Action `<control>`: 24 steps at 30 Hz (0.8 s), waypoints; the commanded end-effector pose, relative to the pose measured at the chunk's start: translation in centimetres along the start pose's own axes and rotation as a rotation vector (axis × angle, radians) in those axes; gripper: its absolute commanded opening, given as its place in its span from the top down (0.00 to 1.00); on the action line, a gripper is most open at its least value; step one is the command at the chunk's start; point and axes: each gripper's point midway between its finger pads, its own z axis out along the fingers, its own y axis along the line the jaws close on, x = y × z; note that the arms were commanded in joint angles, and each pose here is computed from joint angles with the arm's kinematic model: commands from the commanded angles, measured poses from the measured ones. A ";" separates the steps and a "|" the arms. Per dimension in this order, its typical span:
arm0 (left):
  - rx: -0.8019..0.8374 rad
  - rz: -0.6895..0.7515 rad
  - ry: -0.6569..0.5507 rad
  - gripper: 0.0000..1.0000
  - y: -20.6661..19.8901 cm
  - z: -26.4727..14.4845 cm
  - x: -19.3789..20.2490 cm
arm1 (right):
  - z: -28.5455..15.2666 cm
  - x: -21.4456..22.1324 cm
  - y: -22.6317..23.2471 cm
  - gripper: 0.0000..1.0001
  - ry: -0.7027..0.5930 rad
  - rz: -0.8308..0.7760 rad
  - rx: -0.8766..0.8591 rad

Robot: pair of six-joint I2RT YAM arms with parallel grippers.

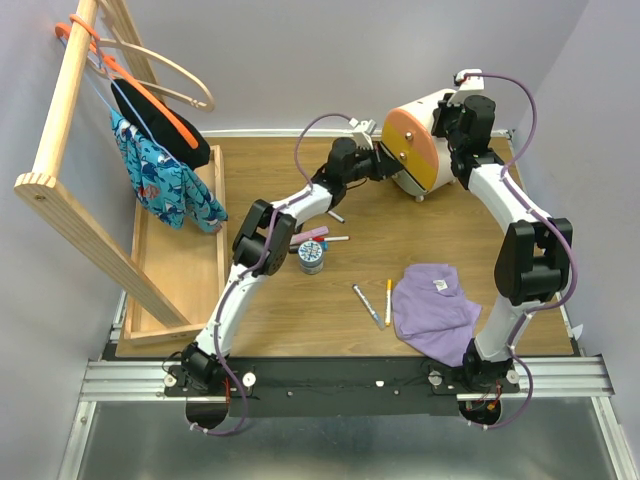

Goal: Sort the stationery into containers
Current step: Close the drawer in the storage box.

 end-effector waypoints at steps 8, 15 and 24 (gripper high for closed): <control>-0.047 0.056 -0.005 0.98 1.1 1.5 0.2 | 0.8 5.4 -0.2 0.99 0.145 -0.008 -0.001; 0.002 0.021 0.013 1.00 0.4 0.0 0.3 | 0.7 5.8 -0.2 0.99 0.151 -0.014 -0.001; -0.043 0.038 0.015 1.00 1.6 1.3 0.9 | 0.7 6.4 -0.2 0.99 0.162 -0.012 -0.002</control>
